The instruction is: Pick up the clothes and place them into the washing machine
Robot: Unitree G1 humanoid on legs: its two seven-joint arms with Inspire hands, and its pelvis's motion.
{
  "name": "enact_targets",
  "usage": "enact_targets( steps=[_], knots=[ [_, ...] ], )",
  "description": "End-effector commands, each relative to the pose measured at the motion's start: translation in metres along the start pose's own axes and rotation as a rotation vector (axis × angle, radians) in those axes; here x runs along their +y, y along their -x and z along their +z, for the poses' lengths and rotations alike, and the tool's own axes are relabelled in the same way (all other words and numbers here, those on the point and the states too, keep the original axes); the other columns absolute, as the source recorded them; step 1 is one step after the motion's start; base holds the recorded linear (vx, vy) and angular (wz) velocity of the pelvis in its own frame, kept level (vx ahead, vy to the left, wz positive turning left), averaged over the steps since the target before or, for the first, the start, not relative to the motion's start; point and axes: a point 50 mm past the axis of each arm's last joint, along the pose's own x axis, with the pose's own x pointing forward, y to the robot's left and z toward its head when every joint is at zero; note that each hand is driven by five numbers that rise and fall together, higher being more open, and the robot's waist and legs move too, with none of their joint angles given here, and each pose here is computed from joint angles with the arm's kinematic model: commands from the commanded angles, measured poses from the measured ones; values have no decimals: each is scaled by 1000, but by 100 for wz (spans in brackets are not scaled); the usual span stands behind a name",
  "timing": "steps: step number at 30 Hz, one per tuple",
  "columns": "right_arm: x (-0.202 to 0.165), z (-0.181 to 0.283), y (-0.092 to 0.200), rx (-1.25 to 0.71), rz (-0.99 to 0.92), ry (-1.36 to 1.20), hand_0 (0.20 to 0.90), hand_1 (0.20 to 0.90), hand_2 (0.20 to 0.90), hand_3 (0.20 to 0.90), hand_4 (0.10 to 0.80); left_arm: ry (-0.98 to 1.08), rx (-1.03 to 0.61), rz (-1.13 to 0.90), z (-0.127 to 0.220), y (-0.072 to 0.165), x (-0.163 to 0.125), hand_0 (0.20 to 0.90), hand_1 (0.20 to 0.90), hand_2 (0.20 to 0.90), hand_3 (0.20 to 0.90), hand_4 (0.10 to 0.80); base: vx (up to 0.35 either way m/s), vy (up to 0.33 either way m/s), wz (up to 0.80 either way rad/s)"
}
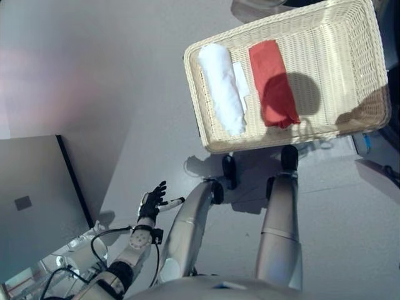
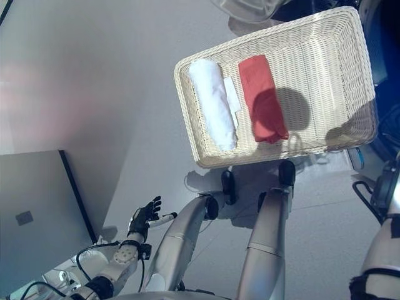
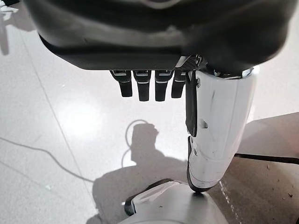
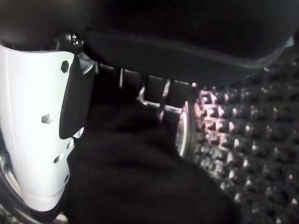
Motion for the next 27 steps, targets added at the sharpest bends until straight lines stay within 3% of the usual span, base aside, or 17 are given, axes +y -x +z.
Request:
enact_targets(
  steps=[1, 15, 21, 23, 27],
  knots=[
    [-14, 67, -23, -299, 28, -80, 900, 900, 900, 900, 800, 17, 145, 107, -41, 20, 22, 900, 900, 900, 900, 800, -31, -27, -2],
    [-12, -16, 3, -62, 115, 21, 900, 900, 900, 900, 800, 41, 157, 138, -39, 15, 32, 900, 900, 900, 900, 800, -40, -25, 2],
    [-18, -94, 44, 128, 260, 291, 900, 900, 900, 900, 800, 27, 158, 139, -38, 12, 35, 900, 900, 900, 900, 800, -16, -65, 8],
    [-16, -123, 72, 200, 347, 360, 900, 900, 900, 900, 800, 17, 146, 134, -34, 10, 35, 900, 900, 900, 900, 800, 6, -81, 14],
    [-38, -161, 97, 331, 405, 482, 900, 900, 900, 900, 800, 9, 147, 138, -32, 8, 40, 900, 900, 900, 900, 800, 19, -94, 24]
  ],
)
